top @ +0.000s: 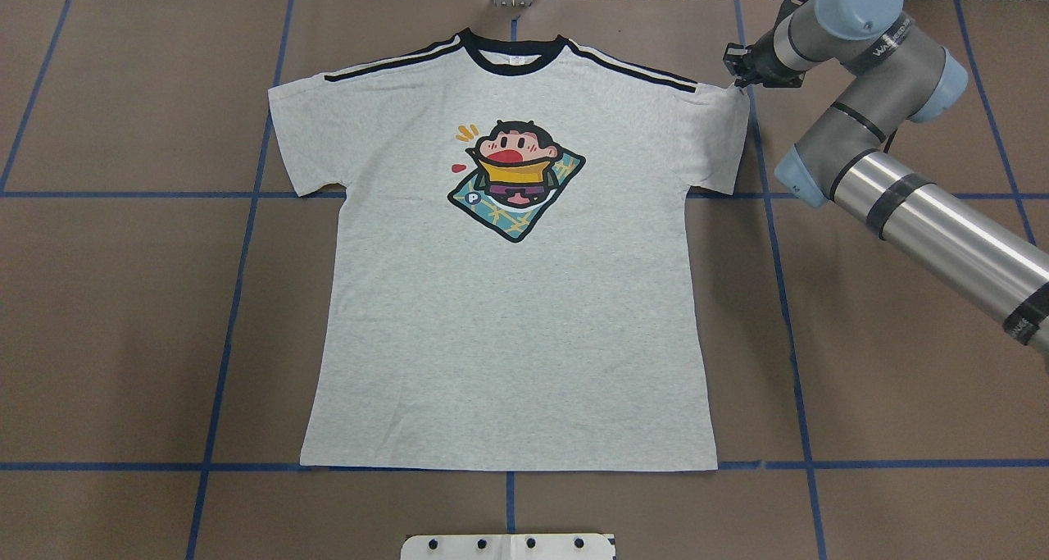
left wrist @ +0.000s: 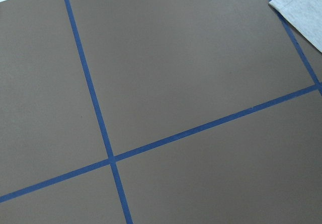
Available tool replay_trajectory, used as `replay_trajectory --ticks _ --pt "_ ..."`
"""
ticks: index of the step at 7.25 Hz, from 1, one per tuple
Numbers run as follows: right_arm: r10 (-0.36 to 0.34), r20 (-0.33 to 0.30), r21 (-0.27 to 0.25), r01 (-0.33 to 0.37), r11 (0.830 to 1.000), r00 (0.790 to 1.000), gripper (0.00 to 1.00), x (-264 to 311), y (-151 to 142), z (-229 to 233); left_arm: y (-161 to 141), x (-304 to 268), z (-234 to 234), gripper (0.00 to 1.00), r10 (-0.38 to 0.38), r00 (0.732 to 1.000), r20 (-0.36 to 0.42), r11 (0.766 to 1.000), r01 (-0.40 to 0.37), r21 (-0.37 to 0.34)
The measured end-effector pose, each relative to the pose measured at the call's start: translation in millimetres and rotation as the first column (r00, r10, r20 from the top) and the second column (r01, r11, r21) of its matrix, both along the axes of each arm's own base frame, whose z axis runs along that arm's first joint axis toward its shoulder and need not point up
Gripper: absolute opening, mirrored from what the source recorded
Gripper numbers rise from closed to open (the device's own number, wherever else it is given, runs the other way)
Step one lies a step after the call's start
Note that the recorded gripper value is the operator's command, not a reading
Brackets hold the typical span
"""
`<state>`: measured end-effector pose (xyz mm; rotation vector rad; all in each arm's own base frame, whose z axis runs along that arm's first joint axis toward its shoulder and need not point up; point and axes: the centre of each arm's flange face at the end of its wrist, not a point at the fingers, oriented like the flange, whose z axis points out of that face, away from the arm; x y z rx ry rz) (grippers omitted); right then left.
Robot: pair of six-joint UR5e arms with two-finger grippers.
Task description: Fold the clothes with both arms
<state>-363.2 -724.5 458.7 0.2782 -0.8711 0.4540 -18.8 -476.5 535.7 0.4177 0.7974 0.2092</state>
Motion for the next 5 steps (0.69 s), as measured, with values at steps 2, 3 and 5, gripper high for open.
replay_trajectory --ticks 2,3,5 --pt "-0.022 0.054 0.048 0.019 0.999 0.998 0.00 4.7 19.9 -31.3 0.0 0.0 -0.4 1.00 0.000 1.000 0.000 1.000 0.000 0.001" --pt "-0.038 0.077 0.056 0.034 0.998 0.996 0.00 -7.0 30.1 -52.9 0.1 0.0 -0.4 1.00 0.000 1.000 0.000 1.000 0.000 0.001" --pt "-0.047 0.095 0.053 0.042 0.998 0.994 0.00 -53.2 42.3 -96.7 0.6 1.0 -0.7 1.00 0.007 1.000 -0.013 1.000 -0.007 -0.002"
